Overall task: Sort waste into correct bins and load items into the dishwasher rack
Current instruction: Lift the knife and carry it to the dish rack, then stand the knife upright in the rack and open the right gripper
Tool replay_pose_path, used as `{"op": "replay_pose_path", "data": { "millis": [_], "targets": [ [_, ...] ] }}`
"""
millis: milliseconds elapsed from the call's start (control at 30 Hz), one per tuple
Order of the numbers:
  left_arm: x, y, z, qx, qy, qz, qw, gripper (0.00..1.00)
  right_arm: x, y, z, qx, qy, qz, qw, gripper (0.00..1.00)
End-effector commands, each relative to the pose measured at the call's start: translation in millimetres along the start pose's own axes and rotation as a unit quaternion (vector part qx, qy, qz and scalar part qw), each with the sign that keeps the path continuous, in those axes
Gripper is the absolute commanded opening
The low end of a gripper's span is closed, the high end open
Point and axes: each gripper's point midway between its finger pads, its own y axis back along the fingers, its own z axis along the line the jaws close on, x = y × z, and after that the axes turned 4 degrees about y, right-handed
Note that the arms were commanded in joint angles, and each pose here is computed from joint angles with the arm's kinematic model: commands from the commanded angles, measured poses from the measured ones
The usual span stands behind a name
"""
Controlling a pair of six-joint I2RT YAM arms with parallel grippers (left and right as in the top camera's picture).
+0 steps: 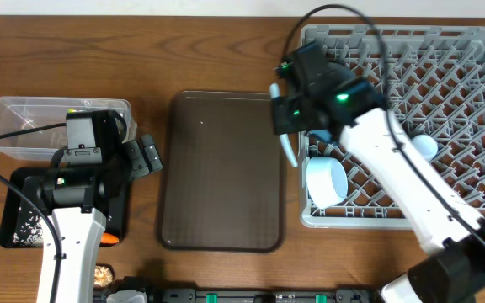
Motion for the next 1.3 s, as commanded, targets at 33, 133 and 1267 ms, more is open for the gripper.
{"op": "replay_pose_path", "data": {
  "millis": [33,133,1267],
  "targets": [
    [-5,3,2,-0.005,0.007,-0.008,1.0,0.98,-10,26,-39,0.022,-0.051,-0.02,0.998,0.01],
    [-5,3,2,-0.005,0.007,-0.008,1.0,0.98,-9,33,-68,0.039,-0.082,-0.016,0.996,0.01],
    [-5,3,2,-0.005,0.007,-0.008,1.0,0.98,66,62,-249,0.274,-0.216,0.086,0.933,0.01]
  ]
}}
